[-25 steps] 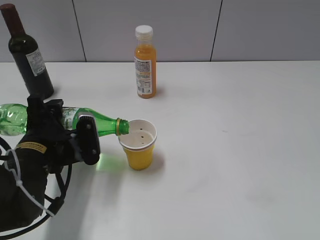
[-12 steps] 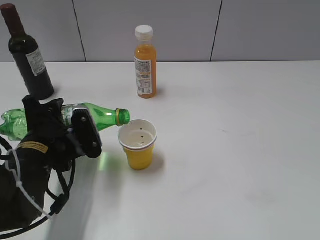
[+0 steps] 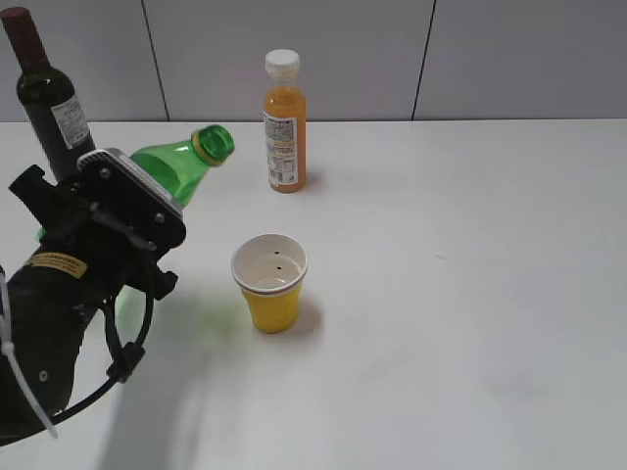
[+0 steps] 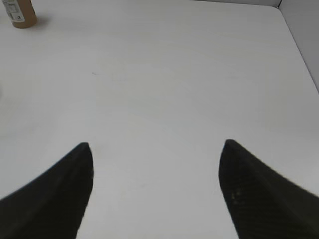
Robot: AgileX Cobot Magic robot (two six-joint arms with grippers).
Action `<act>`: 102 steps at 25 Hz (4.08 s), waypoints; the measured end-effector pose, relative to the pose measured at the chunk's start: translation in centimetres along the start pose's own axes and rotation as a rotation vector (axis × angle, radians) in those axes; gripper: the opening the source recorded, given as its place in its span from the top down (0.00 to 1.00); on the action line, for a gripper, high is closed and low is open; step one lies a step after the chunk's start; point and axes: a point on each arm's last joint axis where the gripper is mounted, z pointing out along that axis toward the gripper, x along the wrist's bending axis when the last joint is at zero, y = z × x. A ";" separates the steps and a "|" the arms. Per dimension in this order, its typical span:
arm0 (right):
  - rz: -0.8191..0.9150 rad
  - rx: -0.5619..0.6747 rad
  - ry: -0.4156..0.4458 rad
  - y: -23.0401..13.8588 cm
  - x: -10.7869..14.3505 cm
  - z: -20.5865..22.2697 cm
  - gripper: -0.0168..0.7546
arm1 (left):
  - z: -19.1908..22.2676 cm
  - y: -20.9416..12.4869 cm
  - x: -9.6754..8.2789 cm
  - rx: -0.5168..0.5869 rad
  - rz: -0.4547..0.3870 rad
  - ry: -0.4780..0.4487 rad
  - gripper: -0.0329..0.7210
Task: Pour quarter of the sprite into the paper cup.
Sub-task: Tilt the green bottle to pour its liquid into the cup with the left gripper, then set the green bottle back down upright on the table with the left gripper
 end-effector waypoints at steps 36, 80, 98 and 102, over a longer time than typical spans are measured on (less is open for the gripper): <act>0.000 0.000 0.000 0.0 0.0 0.0 0.21 | 3.4 -0.8 5.0 -0.184 -0.845 -0.136 0.33; 0.000 0.000 0.000 0.0 0.0 0.0 0.21 | 12.5 -3.5 2.9 -0.118 -0.860 -0.135 0.29; 0.000 0.000 0.000 0.0 0.0 0.0 0.21 | 8.9 -3.8 4.6 -0.159 -0.858 -0.108 0.10; 0.000 0.000 0.000 0.0 0.0 0.0 0.21 | 7.6 -4.0 5.1 -0.151 -0.856 -0.112 0.10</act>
